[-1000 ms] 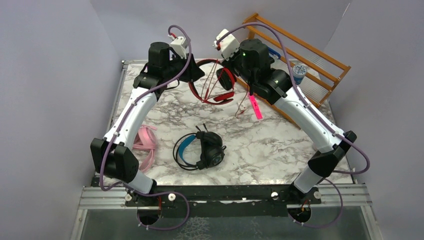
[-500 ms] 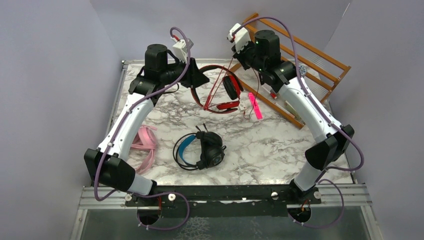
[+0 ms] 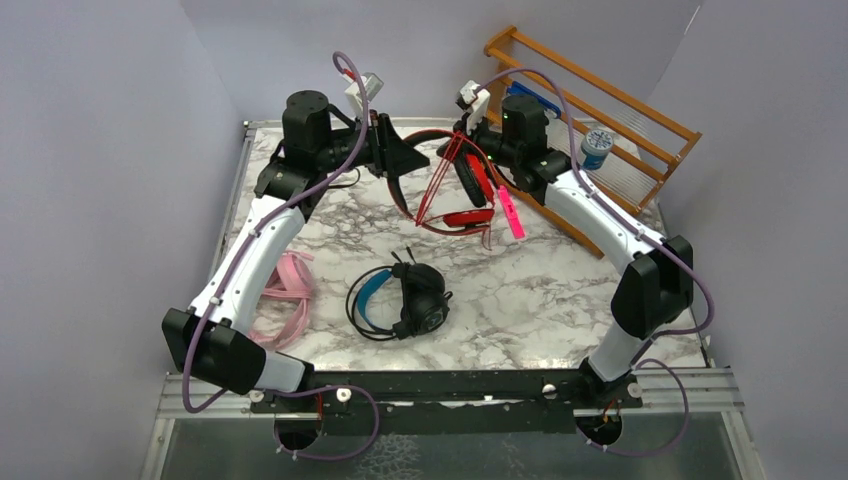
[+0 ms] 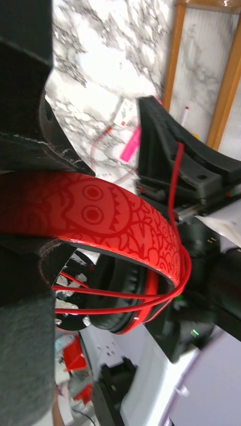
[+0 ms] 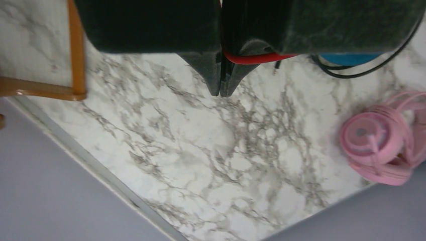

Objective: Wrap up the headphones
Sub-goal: Wrap the headphones cable around the headphones.

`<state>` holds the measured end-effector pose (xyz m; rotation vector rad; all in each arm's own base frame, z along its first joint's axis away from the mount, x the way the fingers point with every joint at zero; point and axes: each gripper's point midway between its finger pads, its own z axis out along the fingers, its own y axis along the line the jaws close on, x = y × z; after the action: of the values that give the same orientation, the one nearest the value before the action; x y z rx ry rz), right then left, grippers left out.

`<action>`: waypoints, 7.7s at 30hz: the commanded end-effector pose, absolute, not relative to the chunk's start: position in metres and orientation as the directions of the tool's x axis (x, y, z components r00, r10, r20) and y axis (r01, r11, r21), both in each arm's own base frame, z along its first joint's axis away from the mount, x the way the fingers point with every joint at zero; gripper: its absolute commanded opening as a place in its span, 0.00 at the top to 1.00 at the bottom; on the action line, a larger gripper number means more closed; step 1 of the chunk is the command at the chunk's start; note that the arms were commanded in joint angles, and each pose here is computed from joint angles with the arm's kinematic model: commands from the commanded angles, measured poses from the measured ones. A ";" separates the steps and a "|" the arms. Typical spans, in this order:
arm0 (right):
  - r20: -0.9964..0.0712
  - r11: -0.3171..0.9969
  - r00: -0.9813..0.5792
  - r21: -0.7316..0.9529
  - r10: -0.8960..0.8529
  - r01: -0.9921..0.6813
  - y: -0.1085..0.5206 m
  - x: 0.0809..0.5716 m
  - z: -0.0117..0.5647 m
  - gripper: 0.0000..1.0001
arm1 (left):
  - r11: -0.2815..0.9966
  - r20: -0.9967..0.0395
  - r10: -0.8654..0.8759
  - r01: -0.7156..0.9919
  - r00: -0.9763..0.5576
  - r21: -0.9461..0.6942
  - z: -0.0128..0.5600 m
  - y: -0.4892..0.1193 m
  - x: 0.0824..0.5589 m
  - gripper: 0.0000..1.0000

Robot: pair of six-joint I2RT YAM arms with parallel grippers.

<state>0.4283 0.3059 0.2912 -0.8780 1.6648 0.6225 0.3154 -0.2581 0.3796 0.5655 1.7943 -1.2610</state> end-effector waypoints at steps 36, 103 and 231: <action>-0.788 0.258 -0.607 0.611 0.103 -0.749 0.353 0.336 0.145 0.99 | 0.336 -0.626 -0.693 0.606 -0.359 -0.721 0.520 -0.236 0.382 1.00; -0.924 0.565 0.166 -0.346 -0.346 -0.749 0.262 0.412 0.394 0.94 | 0.345 -0.900 0.014 0.847 -0.436 -0.405 0.322 -0.268 0.288 1.00; -0.955 0.190 -0.068 0.127 0.288 -0.973 0.315 0.468 0.314 0.00 | 0.226 -0.356 -0.628 0.275 -0.692 -0.934 0.427 -0.251 0.316 1.00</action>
<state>0.4568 0.3136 0.2989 -0.8196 1.2299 1.2863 0.3339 -0.2530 0.4035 -0.3627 1.8196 -1.4965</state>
